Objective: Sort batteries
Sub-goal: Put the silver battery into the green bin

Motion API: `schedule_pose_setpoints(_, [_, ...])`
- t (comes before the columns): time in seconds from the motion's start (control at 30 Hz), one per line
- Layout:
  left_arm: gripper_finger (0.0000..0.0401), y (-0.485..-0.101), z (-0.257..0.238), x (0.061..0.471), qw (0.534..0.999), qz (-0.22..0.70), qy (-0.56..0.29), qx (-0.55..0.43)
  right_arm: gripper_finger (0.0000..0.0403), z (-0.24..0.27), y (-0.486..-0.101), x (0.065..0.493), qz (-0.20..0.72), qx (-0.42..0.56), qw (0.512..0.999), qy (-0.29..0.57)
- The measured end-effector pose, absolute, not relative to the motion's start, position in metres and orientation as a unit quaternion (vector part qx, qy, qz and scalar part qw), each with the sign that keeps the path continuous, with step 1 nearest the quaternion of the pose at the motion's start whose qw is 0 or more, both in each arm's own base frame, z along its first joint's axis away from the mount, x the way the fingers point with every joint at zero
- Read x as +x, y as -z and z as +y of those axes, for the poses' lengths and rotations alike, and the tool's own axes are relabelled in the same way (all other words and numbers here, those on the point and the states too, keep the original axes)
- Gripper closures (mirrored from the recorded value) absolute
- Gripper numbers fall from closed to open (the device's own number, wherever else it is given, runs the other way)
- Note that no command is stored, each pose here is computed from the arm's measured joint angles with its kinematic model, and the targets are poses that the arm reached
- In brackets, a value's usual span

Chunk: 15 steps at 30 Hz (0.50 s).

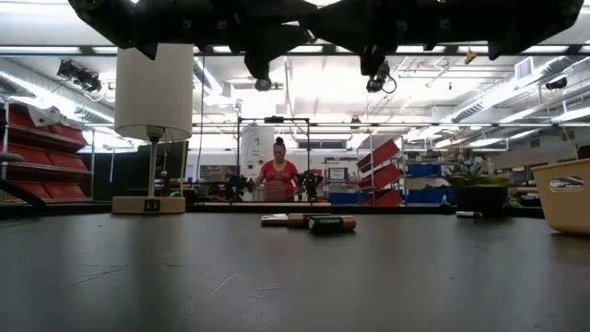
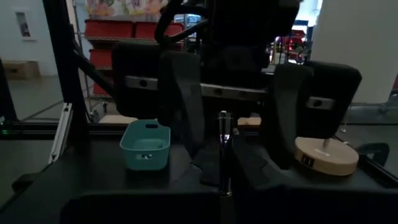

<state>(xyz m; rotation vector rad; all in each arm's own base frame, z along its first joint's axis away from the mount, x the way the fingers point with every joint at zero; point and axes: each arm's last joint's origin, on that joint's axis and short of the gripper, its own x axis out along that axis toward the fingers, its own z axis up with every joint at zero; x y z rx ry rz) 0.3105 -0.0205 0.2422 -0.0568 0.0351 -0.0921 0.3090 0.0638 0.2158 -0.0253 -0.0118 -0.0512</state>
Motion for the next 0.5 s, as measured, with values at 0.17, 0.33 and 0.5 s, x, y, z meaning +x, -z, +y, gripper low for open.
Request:
schedule_pose_setpoints(0.17, [0.0278,-0.2453,-0.0210,0.3105,0.999,0.001,0.047,-0.014,0.0396,0.0686,-0.2169,0.3073,-0.009,-0.015,0.999,0.045])
schedule_pose_setpoints(0.33, [0.0331,-0.2464,-0.0232,0.3103,0.999,-0.006,0.050,-0.003,0.0396,0.0727,-0.2177,0.3061,-0.012,-0.020,0.999,0.040])
schedule_pose_setpoints(0.5, [0.0331,-0.2468,-0.0263,0.3100,0.999,-0.008,0.050,-0.002,0.0395,0.0733,-0.2170,0.3060,-0.009,-0.013,0.999,0.038])
